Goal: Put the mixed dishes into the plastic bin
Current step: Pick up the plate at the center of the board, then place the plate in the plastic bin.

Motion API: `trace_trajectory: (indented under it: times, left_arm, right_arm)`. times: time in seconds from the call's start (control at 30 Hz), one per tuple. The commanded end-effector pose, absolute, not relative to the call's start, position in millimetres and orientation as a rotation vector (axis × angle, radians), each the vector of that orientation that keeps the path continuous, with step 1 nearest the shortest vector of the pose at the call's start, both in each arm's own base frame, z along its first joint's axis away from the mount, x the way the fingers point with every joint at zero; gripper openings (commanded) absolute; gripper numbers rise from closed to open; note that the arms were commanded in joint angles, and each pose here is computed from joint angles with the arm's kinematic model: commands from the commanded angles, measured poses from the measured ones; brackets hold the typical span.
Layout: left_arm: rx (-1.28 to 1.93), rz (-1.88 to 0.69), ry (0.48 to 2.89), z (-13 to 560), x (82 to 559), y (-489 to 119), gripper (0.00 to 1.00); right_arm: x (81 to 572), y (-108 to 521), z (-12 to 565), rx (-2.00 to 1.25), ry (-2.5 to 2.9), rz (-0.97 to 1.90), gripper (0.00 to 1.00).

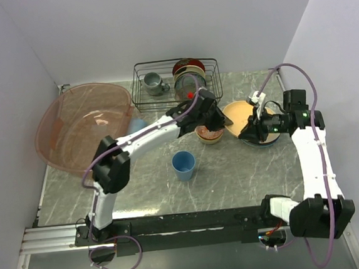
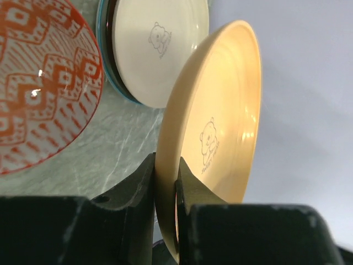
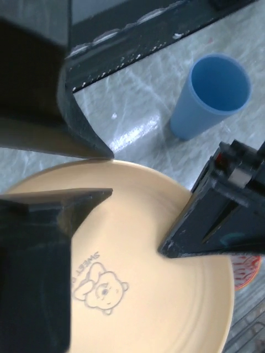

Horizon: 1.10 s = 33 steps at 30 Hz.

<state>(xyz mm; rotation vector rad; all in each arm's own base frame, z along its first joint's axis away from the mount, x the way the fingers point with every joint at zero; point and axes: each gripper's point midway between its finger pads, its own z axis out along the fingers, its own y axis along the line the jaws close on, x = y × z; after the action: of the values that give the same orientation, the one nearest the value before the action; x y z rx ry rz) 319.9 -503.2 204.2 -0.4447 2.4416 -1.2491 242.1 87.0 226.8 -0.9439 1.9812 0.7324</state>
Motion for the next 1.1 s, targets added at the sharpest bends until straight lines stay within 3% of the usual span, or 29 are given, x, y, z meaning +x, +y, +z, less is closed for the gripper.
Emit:
trace_trajectory:
  times: [0.0, 0.07, 0.17, 0.4, 0.63, 0.87, 1.07]
  left_arm:
    - [-0.268, -1.465, 2.187, 305, 306, -481, 0.01]
    - [-0.245, -1.414, 2.177, 296, 306, -465, 0.01]
    - [-0.179, -1.407, 2.108, 303, 298, -439, 0.01]
    - [-0.018, -1.437, 1.942, 316, 270, -376, 0.01]
    - [0.030, -1.267, 1.911, 284, 254, -311, 0.01]
    - [-0.015, -1.123, 1.800, 300, 243, -250, 0.01]
    - [-0.067, -0.998, 1.762, 312, 239, -207, 0.01]
  right_arm:
    - [229, 94, 273, -0.953, 1.864, 0.706, 0.62]
    - [218, 99, 295, -0.949, 1.813, 0.728, 0.72]
    - [210, 107, 319, -0.922, 1.747, 0.769, 0.77]
    - [212, 112, 340, -0.774, 1.690, 0.810, 0.80]
    - [217, 102, 366, -0.670, 1.620, 0.749, 0.83]
    - [243, 83, 350, -0.494, 1.620, 0.710, 0.90]
    - [268, 68, 297, -0.410, 1.674, 0.756, 0.91]
